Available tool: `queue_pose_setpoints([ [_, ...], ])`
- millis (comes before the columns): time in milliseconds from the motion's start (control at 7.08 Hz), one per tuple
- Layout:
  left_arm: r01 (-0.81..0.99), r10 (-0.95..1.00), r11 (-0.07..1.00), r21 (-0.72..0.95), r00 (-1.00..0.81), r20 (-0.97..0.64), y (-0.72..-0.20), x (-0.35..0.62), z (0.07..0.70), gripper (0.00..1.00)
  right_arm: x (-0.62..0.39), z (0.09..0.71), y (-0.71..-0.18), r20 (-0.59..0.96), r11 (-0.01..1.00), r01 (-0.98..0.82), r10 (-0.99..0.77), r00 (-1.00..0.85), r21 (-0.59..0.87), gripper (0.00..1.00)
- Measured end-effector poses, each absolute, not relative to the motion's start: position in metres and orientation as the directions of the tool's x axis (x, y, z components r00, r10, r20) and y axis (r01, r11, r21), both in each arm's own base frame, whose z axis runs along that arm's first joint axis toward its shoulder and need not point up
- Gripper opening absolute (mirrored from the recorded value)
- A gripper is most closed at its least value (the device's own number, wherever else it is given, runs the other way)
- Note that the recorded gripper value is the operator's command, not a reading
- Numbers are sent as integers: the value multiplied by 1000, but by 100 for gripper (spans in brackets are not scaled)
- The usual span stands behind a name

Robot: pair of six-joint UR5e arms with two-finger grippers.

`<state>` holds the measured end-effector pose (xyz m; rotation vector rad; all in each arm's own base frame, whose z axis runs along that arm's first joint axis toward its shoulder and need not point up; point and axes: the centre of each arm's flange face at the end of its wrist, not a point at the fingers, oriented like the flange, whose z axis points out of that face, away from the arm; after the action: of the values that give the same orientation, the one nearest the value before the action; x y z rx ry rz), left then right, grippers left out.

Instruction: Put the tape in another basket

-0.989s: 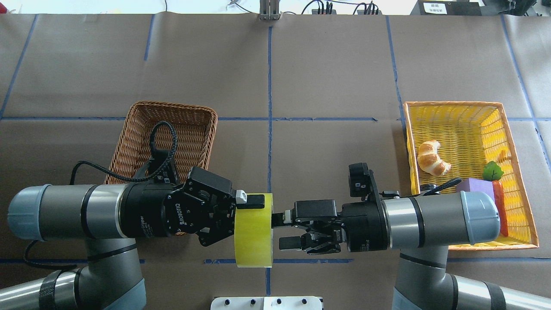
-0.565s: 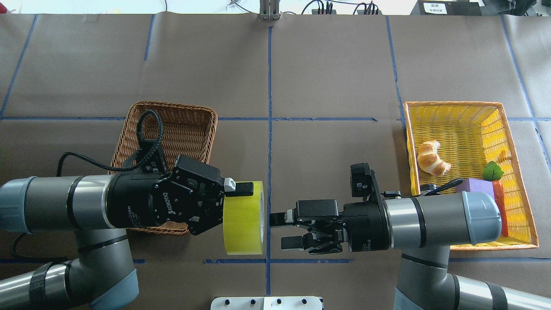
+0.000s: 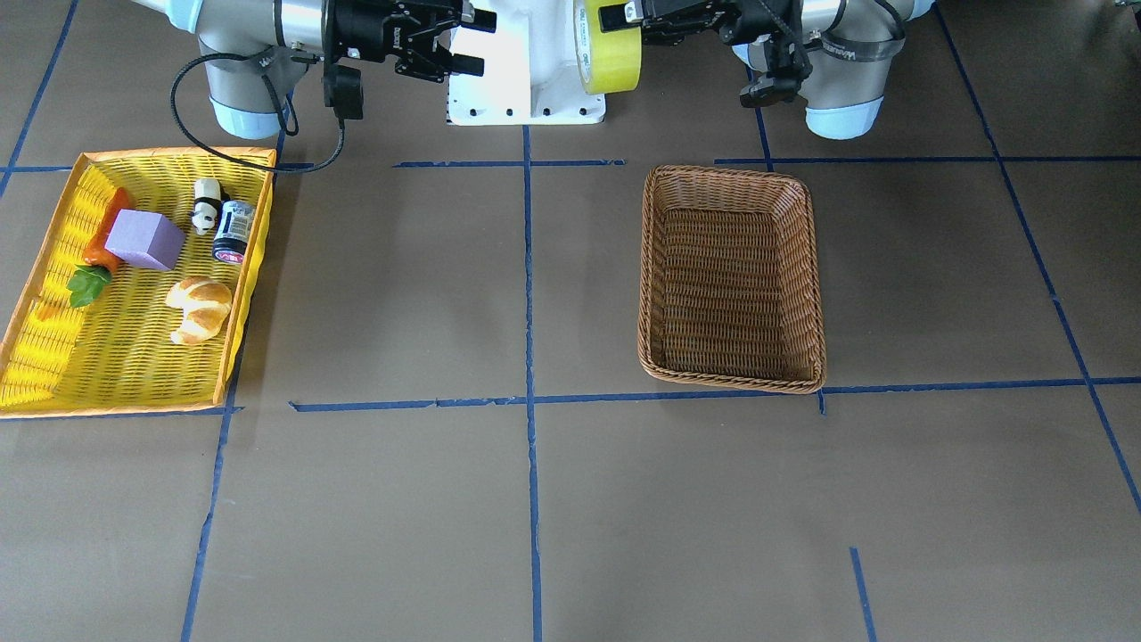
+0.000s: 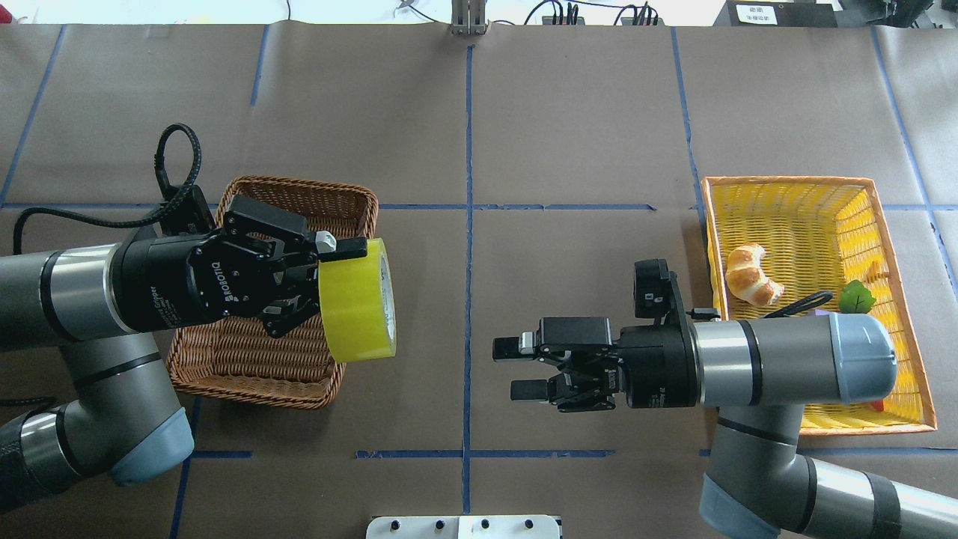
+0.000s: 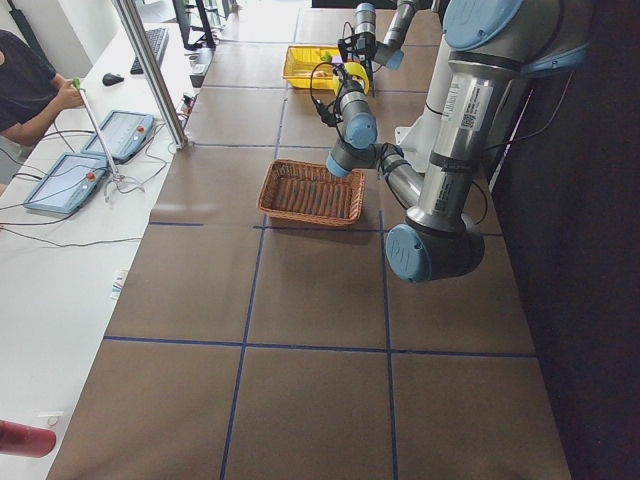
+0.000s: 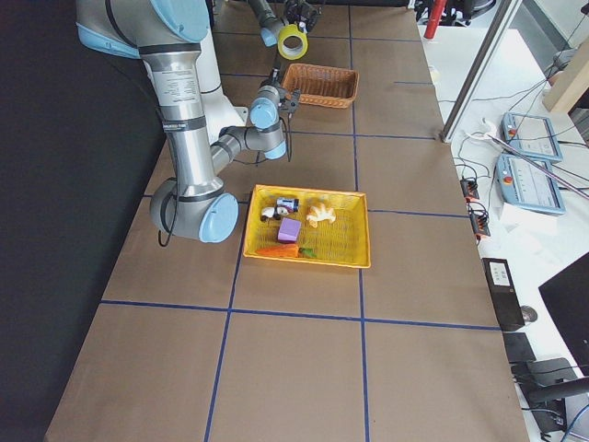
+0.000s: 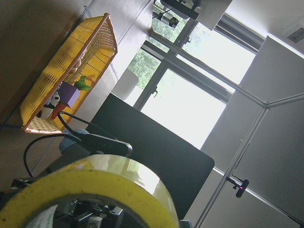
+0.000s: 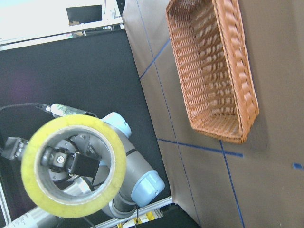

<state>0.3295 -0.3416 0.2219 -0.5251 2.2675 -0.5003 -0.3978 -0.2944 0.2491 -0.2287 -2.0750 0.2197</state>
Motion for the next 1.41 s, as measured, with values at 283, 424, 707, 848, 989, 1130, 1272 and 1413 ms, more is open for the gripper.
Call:
queue_pose_setpoints([
  [283, -100, -496, 841, -531, -532, -686, -373, 321, 223, 0, -363, 264, -354, 913, 969, -99, 174, -369, -225, 100],
  [424, -19, -466, 858, -514, -452, -761, -387, 316, 222, 0, -351, 272, -386, 965, 969, -177, 134, -225, -175, 100],
  [707, 126, -408, 885, -448, -252, -877, -399, 315, 214, 0, -323, 288, -438, 994, 962, -269, 81, 78, -57, 100],
  [848, 178, -379, 899, -400, -140, -915, -400, 319, 212, 0, -309, 296, -457, 976, 959, -285, 53, 212, 10, 100],
  [989, 213, -357, 910, -355, -28, -934, -401, 327, 217, 0, -299, 308, -471, 944, 958, -277, 24, 330, 72, 100],
  [1130, 232, -337, 922, -309, 94, -937, -402, 341, 228, 0, -288, 323, -485, 896, 961, -243, -13, 444, 135, 100],
  [1272, 238, -308, 936, -258, 203, -929, -402, 355, 240, 0, -276, 337, -496, 840, 963, -191, -61, 539, 192, 100],
  [1413, 238, -276, 949, -209, 299, -913, -400, 370, 251, 0, -260, 350, -507, 782, 963, -129, -111, 613, 238, 100],
])
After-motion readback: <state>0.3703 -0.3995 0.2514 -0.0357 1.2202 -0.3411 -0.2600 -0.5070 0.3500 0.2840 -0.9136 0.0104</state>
